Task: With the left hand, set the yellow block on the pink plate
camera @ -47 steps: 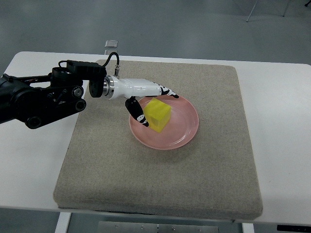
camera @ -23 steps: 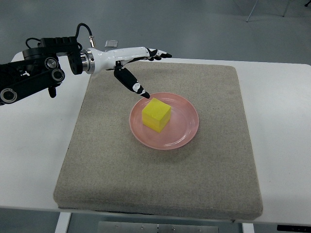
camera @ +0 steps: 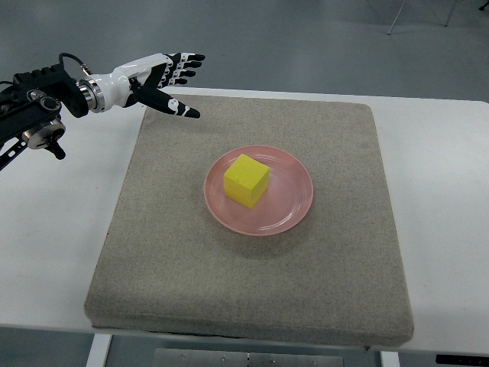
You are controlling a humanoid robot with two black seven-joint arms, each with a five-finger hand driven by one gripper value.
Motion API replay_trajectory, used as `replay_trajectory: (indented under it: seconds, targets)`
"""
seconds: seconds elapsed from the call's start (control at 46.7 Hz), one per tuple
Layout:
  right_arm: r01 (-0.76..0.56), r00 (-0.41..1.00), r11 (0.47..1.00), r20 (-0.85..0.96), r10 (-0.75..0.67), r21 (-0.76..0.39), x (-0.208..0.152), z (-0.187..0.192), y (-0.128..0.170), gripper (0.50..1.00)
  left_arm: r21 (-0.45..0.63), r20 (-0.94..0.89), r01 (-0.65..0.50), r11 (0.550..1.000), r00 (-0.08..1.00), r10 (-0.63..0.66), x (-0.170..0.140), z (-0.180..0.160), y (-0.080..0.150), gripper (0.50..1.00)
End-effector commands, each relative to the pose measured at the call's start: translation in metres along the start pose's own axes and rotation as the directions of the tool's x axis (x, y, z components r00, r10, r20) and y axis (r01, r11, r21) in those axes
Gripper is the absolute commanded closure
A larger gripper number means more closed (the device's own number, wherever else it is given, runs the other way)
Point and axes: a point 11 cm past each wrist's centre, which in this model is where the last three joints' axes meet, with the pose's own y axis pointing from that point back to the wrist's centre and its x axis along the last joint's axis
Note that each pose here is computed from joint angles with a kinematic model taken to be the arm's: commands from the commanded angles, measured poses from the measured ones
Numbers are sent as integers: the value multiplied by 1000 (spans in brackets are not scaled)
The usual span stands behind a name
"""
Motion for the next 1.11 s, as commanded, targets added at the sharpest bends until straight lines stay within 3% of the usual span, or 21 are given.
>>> replay_trajectory:
  seconds: [0.0,0.214,0.493,0.771,1.093]
  targets:
    - [0,1000,1000,0,0,0,0,0,0,576,-14,-110,-44,999,993,42,9,-2,2,504]
    - [0,1000,1000,0,0,0,0,0,0,576,-48,-397,-197,979,903,163,45,-5,12,504]
    - [5,1000,1000,9,-5,0,-1,0,0,576,-118,-635,-198,973,769,80,51,-27,34,504]
    - [28,1000,1000,12,-28,1,-8,-1,0,576,-139,-741,-200,970,671,32,42,-60,53,504]
    - [31,999,1000,11,-31,-4,-9,2,0,576,-142,-747,-193,971,664,23,44,-56,53,504]
